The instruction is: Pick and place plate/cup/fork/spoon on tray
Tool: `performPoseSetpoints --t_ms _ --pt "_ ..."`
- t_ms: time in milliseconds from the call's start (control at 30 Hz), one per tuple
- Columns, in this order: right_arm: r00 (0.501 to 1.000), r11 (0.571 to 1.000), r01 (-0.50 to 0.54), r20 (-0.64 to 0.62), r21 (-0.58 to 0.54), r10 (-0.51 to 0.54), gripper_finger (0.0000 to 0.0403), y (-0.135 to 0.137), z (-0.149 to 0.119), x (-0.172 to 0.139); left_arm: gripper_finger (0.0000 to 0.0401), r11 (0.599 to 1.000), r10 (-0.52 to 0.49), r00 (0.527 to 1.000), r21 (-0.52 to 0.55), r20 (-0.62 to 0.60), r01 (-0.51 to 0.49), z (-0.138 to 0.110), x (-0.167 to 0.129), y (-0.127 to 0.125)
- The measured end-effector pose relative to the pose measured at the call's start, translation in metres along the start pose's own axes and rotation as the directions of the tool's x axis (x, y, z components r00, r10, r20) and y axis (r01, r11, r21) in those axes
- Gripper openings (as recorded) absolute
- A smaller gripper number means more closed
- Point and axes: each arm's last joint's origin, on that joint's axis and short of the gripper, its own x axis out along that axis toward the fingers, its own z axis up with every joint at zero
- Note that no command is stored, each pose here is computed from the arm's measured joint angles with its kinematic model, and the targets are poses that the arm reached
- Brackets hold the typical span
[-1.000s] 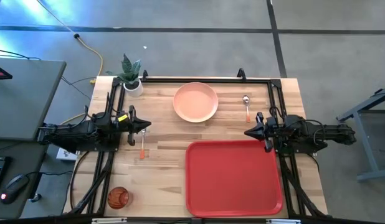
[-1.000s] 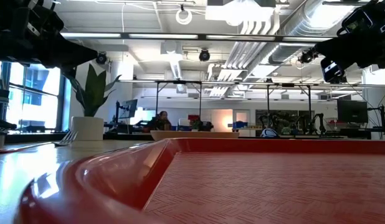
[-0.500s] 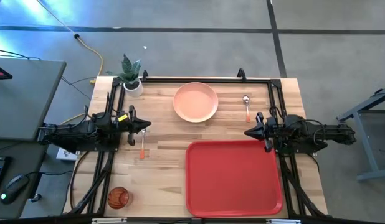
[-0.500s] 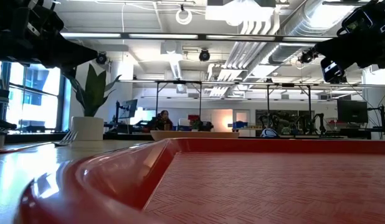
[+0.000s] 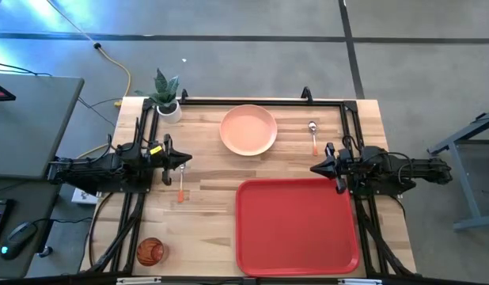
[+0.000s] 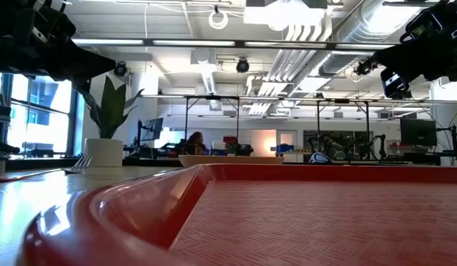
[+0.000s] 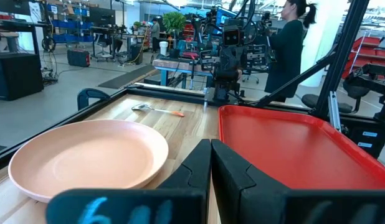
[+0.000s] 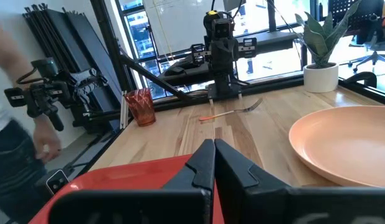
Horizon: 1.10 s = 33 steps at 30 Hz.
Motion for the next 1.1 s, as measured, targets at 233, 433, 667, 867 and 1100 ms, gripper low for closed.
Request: performPoseSetpoints --t_ms 233,433,667,867,1100 --pt "1.0 1.0 0.0 0.0 0.0 0.0 0.0 0.0 0.0 0.0 0.0003 1.0 0.0 1.0 0.0 0.0 0.0 0.0 0.0 0.0" --pt "1.0 1.0 0.0 0.0 0.0 0.0 0.0 0.0 0.0 0.0 0.0003 1.0 0.0 1.0 0.0 0.0 0.0 0.0 0.0 0.0" --pt "1.0 1.0 0.001 0.002 -0.007 -0.001 0.0 0.0 0.0 0.0 0.0003 0.998 0.059 0.997 -0.039 0.04 -0.057 0.004 0.0 0.001" --pt "0.998 0.995 -0.013 0.055 0.097 0.007 0.0 0.001 0.005 0.0 0.0003 0.984 0.075 0.992 -0.172 0.105 -0.056 0.01 -0.001 0.002" --pt "0.94 0.919 0.246 0.155 0.308 -0.303 0.0 -0.008 0.011 -0.002 0.0003 0.97 0.142 0.981 -0.217 0.13 -0.112 0.012 -0.001 0.003"
